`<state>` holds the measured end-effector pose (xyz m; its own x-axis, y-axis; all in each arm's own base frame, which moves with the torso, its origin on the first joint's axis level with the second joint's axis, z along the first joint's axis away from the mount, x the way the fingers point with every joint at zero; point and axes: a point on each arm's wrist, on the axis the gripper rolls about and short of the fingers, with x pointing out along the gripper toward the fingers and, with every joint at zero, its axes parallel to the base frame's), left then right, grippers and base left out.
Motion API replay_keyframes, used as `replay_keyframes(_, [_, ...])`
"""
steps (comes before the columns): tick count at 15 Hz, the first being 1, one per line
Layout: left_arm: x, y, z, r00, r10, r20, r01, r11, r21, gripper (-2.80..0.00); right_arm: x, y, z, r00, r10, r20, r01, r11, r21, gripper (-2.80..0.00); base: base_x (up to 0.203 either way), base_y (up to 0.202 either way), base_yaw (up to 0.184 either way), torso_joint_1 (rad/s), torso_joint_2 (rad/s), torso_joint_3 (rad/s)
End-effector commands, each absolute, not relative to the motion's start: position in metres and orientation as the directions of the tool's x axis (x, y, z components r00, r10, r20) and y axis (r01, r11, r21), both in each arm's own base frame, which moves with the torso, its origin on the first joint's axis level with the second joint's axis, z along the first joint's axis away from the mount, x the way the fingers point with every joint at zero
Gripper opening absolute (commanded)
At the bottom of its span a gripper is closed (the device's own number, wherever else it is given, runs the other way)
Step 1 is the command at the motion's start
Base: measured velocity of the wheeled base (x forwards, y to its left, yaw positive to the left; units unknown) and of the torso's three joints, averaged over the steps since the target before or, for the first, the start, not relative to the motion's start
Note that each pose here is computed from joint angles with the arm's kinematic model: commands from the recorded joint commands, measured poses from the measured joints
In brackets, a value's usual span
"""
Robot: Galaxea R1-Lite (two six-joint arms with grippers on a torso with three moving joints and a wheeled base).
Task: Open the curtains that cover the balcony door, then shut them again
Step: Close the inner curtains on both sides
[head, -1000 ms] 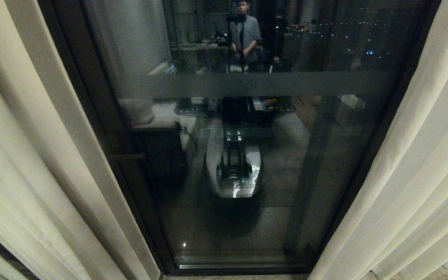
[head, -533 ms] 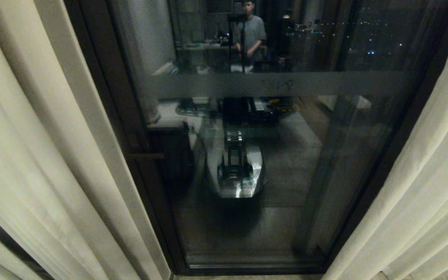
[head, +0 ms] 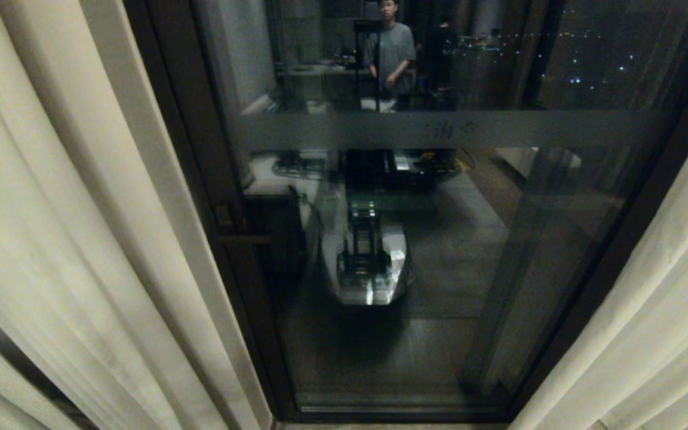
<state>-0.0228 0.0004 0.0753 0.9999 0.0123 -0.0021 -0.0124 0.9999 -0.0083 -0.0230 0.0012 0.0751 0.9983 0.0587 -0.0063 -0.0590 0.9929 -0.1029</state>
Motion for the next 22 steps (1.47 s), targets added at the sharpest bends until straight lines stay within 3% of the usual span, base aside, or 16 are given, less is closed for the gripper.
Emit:
replay_keyframes(1, [-0.023,0.000,0.075,1.000,0.012,-0.002,-0.012,1.000,-0.012,-2.80,-0.023,0.001,0.075,0.998,0.060,-0.008,-0.061,0.993,-0.104,-2.80,0.000,0.000,0.000,0.000,0.00,0.000])
replay_keyframes(6, [-0.028,0.000,0.103,0.998,0.009,0.056,-0.008,1.000,-0.017,-2.80,-0.023,0.001,0.075,0.998,0.061,-0.008,-0.062,0.993,-0.104,-2.80,0.000,0.000,0.000,0.000,0.00,0.000])
replay_keyframes(12, [0.002,0.002,0.176,0.997,0.072,0.022,-0.072,0.997,-0.014,-2.80,-0.023,0.001,0.075,0.998,0.060,-0.008,-0.060,0.993,-0.104,-2.80,0.000,0.000,0.000,0.000,0.00,0.000])
replay_keyframes(13, [0.013,0.002,0.188,0.996,0.089,0.024,-0.089,0.996,-0.012,0.00,-0.023,0.001,0.075,0.998,0.061,-0.008,-0.062,0.993,-0.104,-2.80,0.000,0.000,0.000,0.000,0.00,0.000])
replay_keyframes(22, [0.080,0.017,0.268,0.876,0.466,0.124,-0.462,0.885,-0.060,0.00,-0.023,0.001,0.075,0.998,0.059,-0.008,-0.060,0.993,-0.104,-2.80,0.000,0.000,0.000,0.000,0.00,0.000])
